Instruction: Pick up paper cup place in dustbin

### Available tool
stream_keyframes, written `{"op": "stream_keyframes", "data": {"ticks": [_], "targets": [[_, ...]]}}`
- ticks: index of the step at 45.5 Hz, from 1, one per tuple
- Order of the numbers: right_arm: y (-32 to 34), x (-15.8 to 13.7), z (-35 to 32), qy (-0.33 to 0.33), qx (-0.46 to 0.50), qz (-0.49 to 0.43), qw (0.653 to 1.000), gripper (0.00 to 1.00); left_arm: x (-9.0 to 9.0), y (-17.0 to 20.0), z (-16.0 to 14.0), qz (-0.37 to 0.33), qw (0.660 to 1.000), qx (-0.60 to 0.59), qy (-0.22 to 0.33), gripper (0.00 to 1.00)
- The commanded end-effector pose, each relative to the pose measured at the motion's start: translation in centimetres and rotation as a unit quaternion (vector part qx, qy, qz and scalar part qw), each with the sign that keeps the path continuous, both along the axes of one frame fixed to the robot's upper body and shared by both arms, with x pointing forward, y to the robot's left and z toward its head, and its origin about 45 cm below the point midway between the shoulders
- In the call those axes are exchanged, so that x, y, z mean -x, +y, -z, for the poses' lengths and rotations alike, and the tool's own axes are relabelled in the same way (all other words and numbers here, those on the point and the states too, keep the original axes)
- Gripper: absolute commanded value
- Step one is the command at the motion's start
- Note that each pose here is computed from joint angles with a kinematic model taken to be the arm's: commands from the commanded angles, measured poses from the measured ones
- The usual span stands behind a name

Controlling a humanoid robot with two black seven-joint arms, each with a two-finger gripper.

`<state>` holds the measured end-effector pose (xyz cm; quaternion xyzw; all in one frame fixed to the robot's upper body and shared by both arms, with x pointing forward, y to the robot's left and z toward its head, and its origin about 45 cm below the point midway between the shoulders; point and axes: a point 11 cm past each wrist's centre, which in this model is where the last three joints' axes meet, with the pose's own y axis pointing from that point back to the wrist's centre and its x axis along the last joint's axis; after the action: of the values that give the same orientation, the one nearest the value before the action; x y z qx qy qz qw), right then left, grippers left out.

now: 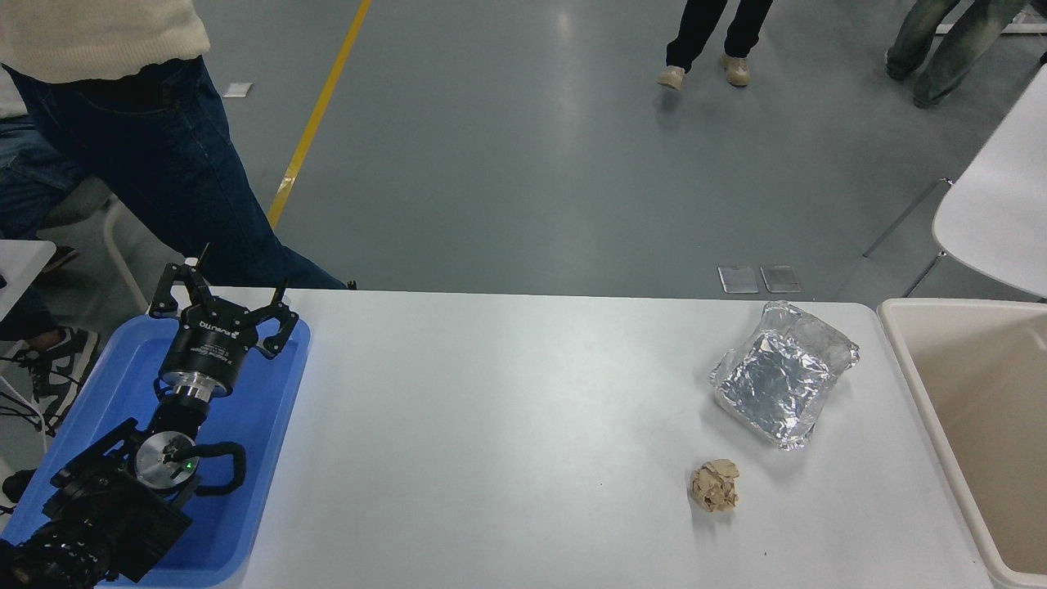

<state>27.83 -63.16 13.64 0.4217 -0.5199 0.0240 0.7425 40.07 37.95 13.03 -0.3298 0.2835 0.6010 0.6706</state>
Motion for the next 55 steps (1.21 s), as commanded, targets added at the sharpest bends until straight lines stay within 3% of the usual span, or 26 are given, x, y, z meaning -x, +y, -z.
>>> {"op": "stream_keyframes", "data": {"ticks": [1,2,11,22,38,48,55], "targets": [[1.6,-0.4,-1.7,0.015,-0.044,-0.024,0.999,0.96,0.0,0.0,0.0,0.0,1.0,0.0,0.0,1.0],[1.9,-0.8,-1.9,0.014,-0.047,-0.029,0.998,1.0,0.0,0.0,0.0,0.0,1.0,0.0,0.0,1.0],[5.1,-1.0,-3.1,0.096,-0.071,-0.087,0.989,1.0,0.0,0.0,0.0,0.001,1.0,0.0,0.0,1.0],[10.4,-2.7,-9.2,0.174,-0.122,-0.143,0.966,1.0,0.0,0.0,0.0,0.001,1.0,0.0,0.0,1.0],[20.7,-7.2,-18.6,0.349,-0.174,-0.229,0.892,1.0,0.0,0.0,0.0,0.001,1.0,0.0,0.0,1.0],[25.9,-9.9,-20.5,0.36,-0.118,-0.284,0.881,1.0,0.0,0.0,0.0,0.001,1.0,0.0,0.0,1.0],[28.7,-11.0,-23.1,0.329,-0.115,-0.32,0.881,1.0,0.0,0.0,0.0,0.001,1.0,0.0,0.0,1.0]]}}
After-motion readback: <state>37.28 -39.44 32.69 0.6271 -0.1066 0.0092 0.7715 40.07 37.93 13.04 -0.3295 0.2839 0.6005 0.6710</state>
